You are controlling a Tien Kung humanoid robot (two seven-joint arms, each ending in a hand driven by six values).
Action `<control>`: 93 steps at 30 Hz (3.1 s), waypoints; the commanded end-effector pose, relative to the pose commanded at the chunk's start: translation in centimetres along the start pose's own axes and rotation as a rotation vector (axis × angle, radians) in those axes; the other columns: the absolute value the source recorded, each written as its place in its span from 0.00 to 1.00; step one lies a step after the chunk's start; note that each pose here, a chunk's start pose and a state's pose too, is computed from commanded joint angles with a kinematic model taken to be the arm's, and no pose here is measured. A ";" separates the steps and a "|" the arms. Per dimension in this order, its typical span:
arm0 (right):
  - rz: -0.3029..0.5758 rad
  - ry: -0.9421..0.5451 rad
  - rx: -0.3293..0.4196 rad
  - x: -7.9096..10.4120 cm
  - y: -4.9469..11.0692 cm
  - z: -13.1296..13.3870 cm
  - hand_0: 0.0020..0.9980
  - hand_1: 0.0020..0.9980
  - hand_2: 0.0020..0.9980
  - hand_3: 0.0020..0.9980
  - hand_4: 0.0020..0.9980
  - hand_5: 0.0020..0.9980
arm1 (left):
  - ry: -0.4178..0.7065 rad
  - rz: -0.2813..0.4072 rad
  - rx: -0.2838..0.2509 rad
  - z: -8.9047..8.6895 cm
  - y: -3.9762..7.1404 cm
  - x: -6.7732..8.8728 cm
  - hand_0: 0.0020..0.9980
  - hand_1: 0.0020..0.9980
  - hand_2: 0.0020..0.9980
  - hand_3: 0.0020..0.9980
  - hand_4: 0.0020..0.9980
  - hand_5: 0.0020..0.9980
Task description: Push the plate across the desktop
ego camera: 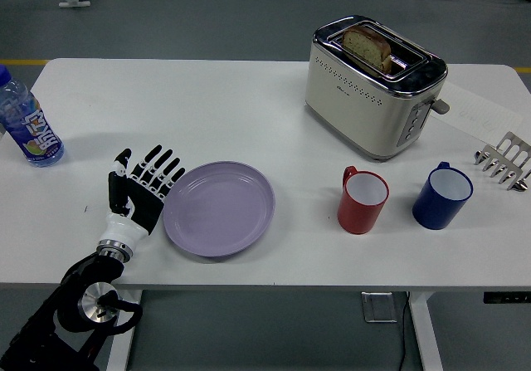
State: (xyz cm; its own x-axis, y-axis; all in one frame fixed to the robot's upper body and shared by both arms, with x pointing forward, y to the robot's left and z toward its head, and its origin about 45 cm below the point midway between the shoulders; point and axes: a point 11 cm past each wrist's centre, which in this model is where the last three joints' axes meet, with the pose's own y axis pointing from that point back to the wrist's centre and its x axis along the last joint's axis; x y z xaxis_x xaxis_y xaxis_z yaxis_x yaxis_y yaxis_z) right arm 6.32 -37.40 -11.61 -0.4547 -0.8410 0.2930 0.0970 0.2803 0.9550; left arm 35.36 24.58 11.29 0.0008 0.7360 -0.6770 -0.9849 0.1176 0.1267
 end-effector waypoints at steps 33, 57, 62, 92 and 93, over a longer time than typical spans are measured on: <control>-0.004 -0.003 0.011 -0.1 0.1 -0.5 0.58 0.52 0.61 0.58 0.23 0.53 | -0.002 -0.070 0.064 -2.1 -0.1 -2.5 0.74 0.77 0.73 0.67 0.58 1.00; -0.001 -0.001 0.014 -0.1 0.1 -0.7 0.58 0.52 0.61 0.58 0.23 0.53 | 0.003 -0.096 0.099 -3.2 -0.1 -3.4 0.74 0.77 0.73 0.67 0.58 1.00; 0.001 0.000 0.013 0.0 0.1 -0.6 0.58 0.52 0.61 0.58 0.23 0.53 | 0.006 -0.097 0.094 -3.1 -0.2 -3.5 0.74 0.77 0.73 0.67 0.58 1.00; 0.007 0.003 0.001 0.2 0.0 -0.1 0.58 0.52 0.61 0.58 0.23 0.53 | 0.015 -0.102 0.128 -4.3 0.4 -3.6 0.74 0.77 0.73 0.67 0.58 1.00; 0.007 0.003 0.001 0.2 0.0 -0.1 0.58 0.52 0.61 0.58 0.23 0.53 | 0.015 -0.101 0.126 -4.2 0.4 -3.6 0.74 0.77 0.73 0.67 0.58 1.00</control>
State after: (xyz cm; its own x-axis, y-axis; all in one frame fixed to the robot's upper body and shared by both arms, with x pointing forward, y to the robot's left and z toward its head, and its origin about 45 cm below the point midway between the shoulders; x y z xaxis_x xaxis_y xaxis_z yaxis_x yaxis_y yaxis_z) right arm 6.33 -37.64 -11.54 -0.4515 -0.8403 0.2999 0.0990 0.2868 0.9528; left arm 34.26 19.20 10.74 0.0949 0.7066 -0.7012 -0.9506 0.2734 0.1469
